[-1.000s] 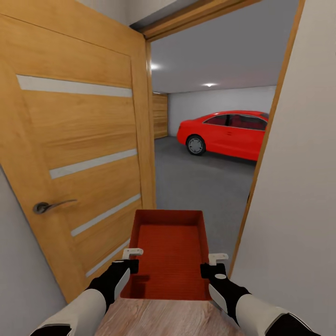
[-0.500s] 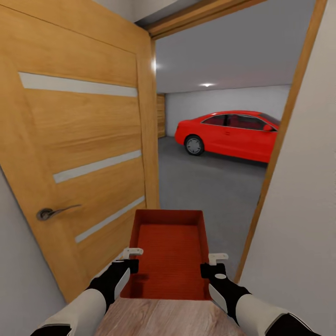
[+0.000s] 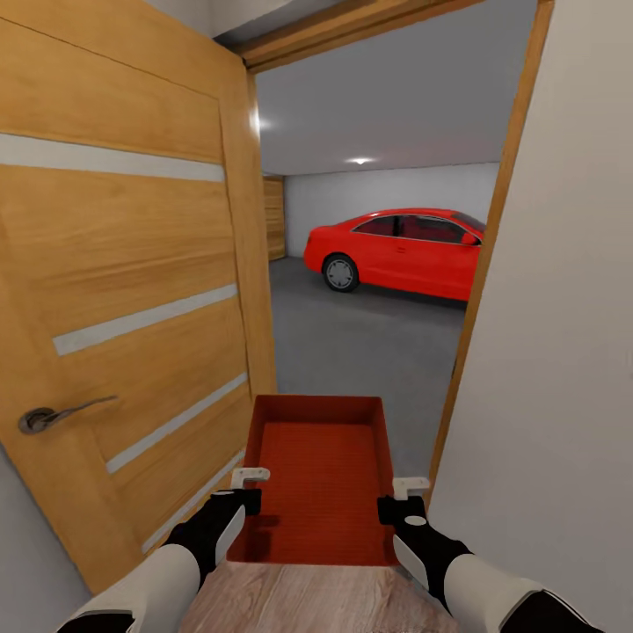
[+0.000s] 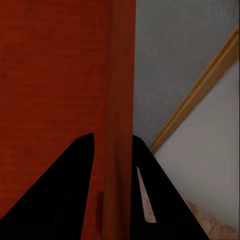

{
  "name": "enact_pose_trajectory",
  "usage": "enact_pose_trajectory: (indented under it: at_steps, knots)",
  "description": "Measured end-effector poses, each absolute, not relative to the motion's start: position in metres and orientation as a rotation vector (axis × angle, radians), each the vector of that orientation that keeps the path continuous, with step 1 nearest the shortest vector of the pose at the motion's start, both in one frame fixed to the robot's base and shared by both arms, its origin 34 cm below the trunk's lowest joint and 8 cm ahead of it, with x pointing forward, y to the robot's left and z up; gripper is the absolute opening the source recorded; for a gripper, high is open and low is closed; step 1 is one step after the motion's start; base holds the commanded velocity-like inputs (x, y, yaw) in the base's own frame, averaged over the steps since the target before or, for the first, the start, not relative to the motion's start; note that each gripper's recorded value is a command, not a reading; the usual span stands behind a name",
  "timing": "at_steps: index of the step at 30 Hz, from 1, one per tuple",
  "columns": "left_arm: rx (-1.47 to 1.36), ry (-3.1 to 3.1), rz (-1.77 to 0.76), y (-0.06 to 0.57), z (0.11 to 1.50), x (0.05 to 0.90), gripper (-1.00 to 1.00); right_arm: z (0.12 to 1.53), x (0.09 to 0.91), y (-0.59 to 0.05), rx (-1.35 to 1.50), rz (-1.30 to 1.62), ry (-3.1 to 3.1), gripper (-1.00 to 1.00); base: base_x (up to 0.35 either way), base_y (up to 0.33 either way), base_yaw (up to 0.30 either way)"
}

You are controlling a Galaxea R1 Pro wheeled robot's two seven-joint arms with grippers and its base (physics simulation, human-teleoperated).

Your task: Move the two storage containers from the living room to the garage. In the garage, place one container on the floor and stack the other container on top of it (either order is fine).

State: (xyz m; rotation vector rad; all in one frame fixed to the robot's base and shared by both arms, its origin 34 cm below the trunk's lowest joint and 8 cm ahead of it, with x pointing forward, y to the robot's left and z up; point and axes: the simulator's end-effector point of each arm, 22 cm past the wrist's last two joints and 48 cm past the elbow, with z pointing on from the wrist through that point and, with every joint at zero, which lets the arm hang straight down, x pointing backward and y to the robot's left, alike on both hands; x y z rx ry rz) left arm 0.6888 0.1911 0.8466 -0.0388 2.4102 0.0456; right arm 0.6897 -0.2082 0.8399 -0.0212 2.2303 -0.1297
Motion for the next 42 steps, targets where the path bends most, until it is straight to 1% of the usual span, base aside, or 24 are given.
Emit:
enact_pose_trajectory:
  at_steps: [15, 20, 37, 42]
  knots:
    - [-0.039, 2.41, 0.046, 0.1911, 0.8466, 0.6888, -1.0, 0.8399, 0.6897, -0.2081, -0.021, -0.13, 2.23, -1.0, 0.0, 0.0, -0.195]
    - [-0.039, 2.411, 0.045, 0.1911, 0.8465, 0.6885, -1.0, 0.8398, 0.6895, -0.2081, -0.021, -0.129, 2.231, -1.0, 0.04, 0.033, -0.07]
    - [-0.04, 2.41, 0.046, 0.1912, 0.8468, 0.6884, -1.0, 0.8401, 0.6894, -0.208, -0.021, -0.129, 2.23, -1.0, 0.201, 0.228, -0.003]
    - [-0.039, 2.41, 0.046, 0.1911, 0.8469, 0.6885, -1.0, 0.8401, 0.6895, -0.2081, -0.021, -0.129, 2.23, -1.0, 0.2, 0.184, -0.13]
